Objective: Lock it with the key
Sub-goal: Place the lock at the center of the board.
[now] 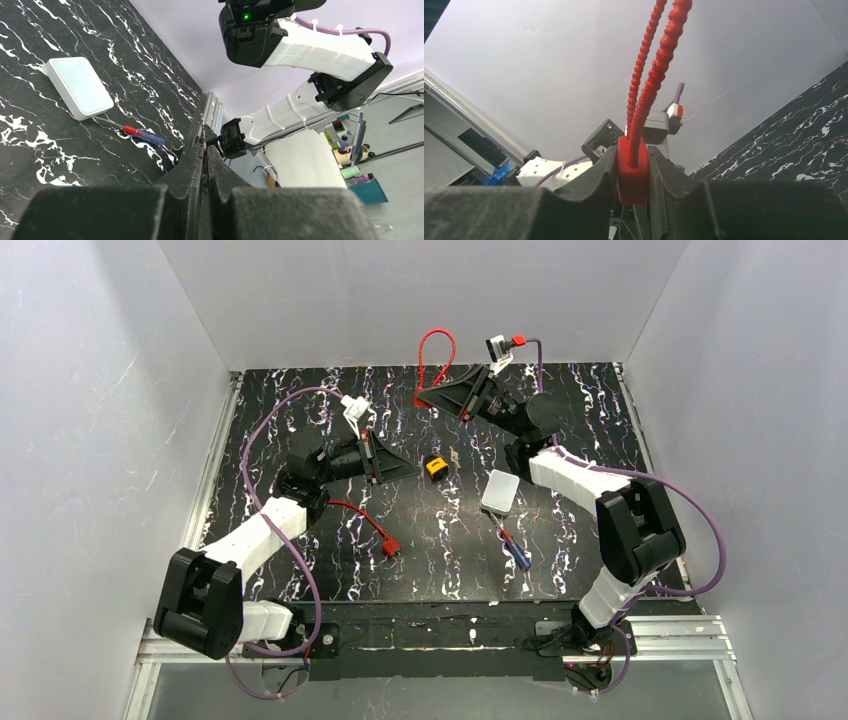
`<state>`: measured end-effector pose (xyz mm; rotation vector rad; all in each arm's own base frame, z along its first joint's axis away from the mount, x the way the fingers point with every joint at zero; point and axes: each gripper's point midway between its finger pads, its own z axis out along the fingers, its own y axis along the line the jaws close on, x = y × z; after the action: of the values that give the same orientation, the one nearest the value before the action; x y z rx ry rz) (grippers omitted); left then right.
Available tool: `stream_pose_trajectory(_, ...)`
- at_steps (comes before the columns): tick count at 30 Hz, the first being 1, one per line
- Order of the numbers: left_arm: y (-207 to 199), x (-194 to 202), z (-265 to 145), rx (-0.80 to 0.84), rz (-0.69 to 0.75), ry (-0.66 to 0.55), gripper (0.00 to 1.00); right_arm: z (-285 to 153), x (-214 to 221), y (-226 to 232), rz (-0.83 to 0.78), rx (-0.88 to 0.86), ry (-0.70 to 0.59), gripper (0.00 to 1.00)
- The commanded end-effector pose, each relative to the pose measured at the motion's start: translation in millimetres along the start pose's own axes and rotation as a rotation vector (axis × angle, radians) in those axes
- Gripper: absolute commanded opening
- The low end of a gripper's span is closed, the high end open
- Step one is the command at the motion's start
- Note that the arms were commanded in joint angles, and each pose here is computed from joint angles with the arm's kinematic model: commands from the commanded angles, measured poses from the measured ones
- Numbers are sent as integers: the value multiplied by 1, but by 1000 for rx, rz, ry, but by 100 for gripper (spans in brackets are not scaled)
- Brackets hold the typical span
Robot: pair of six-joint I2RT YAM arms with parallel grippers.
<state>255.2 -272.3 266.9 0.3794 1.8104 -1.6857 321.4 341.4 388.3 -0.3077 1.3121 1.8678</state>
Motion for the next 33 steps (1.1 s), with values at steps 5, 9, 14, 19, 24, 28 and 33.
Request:
stream_pose_trajectory(5, -11, -7, -5, 16, 75, -3, 0, 0, -2, 19, -161, -14, 34, 1)
stream_pose_trajectory(9, 3, -30, -23, -64, 54, -103, 0, -11, 16, -14, -216, 123, 134, 1)
stream_pose_trajectory(14, 26, -61, -58, -198, 40, -252, 0, -36, 58, -68, -219, 295, 308, 1)
stream_pose_trajectory(19, 46, -75, -78, -325, 27, -311, 0, -50, 116, -109, -168, 377, 455, 1)
stream_pose_trajectory(24, 56, -82, -94, -395, 9, -360, 0, -41, 149, -138, -150, 419, 539, 1)
stream_pose_trajectory(28, 60, -84, -101, -422, 13, -373, 0, -27, 170, -160, -123, 465, 586, 9)
stream_pose_trajectory(33, 69, -83, -108, -463, 1, -386, 0, -17, 199, -181, -79, 486, 637, 14)
